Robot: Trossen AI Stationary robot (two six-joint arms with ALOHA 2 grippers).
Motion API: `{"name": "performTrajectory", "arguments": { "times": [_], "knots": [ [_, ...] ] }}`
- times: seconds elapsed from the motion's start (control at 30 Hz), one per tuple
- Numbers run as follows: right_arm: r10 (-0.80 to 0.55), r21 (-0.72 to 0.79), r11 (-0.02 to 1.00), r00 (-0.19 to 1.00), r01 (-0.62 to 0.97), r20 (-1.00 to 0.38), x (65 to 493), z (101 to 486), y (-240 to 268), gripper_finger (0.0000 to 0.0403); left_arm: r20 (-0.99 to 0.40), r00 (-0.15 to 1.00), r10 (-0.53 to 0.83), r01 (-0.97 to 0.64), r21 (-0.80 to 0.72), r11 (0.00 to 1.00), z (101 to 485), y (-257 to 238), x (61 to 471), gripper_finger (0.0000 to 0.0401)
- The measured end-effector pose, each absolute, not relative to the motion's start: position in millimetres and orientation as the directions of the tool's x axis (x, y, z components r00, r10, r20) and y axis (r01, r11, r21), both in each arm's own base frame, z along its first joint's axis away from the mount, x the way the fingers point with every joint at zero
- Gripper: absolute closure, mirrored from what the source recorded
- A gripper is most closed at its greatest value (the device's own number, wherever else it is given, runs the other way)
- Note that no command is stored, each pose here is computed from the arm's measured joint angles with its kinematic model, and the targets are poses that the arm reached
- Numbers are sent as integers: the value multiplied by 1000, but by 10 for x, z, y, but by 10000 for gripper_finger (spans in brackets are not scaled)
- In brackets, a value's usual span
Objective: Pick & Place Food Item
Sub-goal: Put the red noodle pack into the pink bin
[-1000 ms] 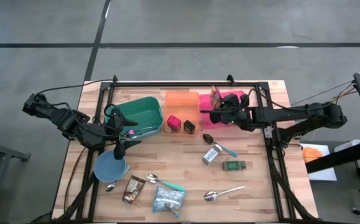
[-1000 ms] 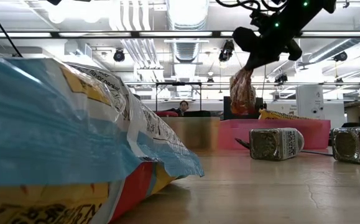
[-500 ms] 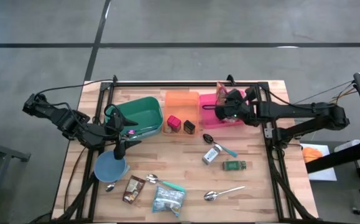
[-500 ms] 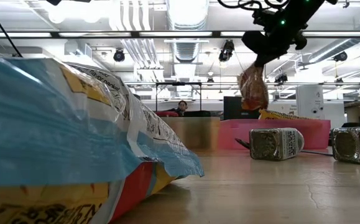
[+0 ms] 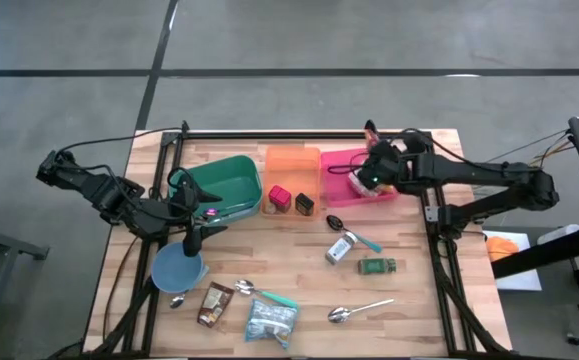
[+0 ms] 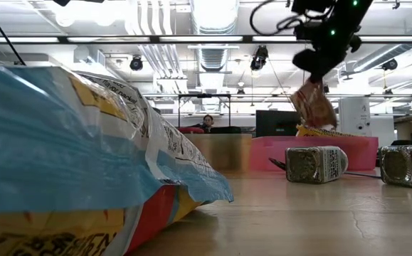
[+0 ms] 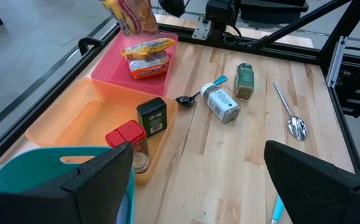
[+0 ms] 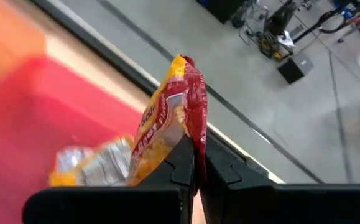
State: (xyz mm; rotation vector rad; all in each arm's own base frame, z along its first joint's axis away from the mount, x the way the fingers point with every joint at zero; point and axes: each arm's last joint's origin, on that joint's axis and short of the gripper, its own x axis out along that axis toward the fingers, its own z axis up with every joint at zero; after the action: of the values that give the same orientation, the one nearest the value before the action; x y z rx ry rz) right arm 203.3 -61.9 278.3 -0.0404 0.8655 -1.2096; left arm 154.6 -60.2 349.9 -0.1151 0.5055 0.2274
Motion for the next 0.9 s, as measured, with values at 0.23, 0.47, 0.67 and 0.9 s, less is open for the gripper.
{"name": "performTrajectory", "arguments": {
  "times": [0.23,0.47,0.67,0.9],
  "knots": [
    [-813,-617,439,-2,653,-582,2205,2537,-683,395,-492,850,187,-244,-54,968,3499,-602,1546,38],
    [-783,-730,484,-132,483,-607,2397,2141,-767,395,-492,850,187,-244,-54,968,3498,-602,1546,38],
    [-706,-709,511,-234,486,-668,2417,1912,-860,395,-498,846,189,-245,-48,968,3492,-600,1541,38],
    [-698,-664,519,-182,539,-693,2439,1957,-864,395,-499,846,190,-245,-47,968,3491,-599,1542,38]
  ]
}}
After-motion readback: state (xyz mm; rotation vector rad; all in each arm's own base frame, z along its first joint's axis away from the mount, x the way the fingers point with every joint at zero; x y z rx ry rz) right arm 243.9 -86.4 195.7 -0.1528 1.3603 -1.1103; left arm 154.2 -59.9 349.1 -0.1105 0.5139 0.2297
